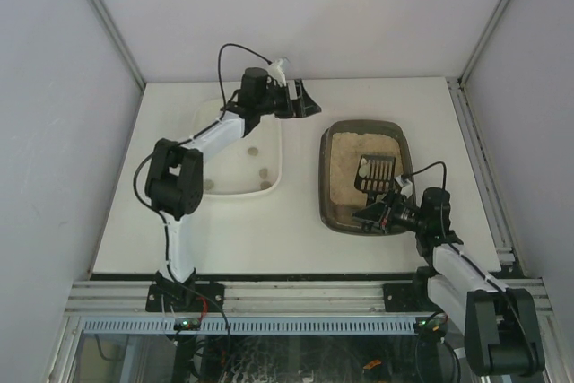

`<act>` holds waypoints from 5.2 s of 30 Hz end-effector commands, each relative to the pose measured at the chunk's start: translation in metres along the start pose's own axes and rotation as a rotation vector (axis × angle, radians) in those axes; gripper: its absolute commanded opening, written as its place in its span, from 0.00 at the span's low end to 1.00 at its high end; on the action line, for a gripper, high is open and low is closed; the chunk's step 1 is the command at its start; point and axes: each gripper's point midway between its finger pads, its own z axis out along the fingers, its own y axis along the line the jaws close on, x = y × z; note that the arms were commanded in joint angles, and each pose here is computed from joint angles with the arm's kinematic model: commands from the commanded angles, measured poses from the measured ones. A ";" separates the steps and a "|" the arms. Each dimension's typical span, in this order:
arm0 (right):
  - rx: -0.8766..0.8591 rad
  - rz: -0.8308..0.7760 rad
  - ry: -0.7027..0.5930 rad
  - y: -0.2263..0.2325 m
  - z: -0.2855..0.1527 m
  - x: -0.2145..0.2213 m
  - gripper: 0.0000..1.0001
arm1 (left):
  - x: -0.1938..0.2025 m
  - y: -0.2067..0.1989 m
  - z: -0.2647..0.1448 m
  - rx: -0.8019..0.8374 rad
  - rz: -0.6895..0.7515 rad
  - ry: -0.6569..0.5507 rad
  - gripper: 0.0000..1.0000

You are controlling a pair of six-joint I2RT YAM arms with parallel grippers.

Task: Clean the litter box

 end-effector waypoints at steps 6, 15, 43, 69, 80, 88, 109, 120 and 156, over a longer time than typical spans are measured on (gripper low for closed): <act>-0.120 -0.170 0.067 0.041 0.006 0.019 0.00 | -0.040 -0.011 -0.085 -0.129 0.102 -0.109 1.00; -0.126 -0.133 0.020 0.046 -0.005 0.012 0.00 | -0.023 0.012 -0.131 -0.325 0.113 -0.029 1.00; -0.099 -0.108 -0.076 0.048 -0.017 -0.011 0.00 | -0.097 0.076 -0.262 -0.823 0.220 -0.182 1.00; 0.704 -0.521 0.363 0.097 0.203 0.000 0.00 | -0.057 0.162 -0.376 -1.088 -0.061 -0.156 0.99; 1.100 -1.064 0.175 0.093 0.212 -0.054 0.00 | -0.037 0.154 -0.386 -1.112 -0.090 -0.185 0.99; 1.067 -1.234 0.165 0.092 0.231 -0.054 0.00 | -0.033 0.156 -0.388 -1.125 -0.096 -0.186 0.99; 0.647 -0.887 -0.252 0.225 0.100 -0.085 0.00 | -0.048 0.088 -0.337 -1.101 -0.076 -0.282 1.00; 0.491 -0.605 -0.533 0.198 -0.077 -0.065 0.00 | -0.033 -0.008 -0.161 -0.810 -0.250 -0.310 1.00; 0.580 -0.516 -0.712 0.148 -0.156 -0.047 0.00 | 0.120 -0.043 0.009 -0.585 0.332 0.240 0.64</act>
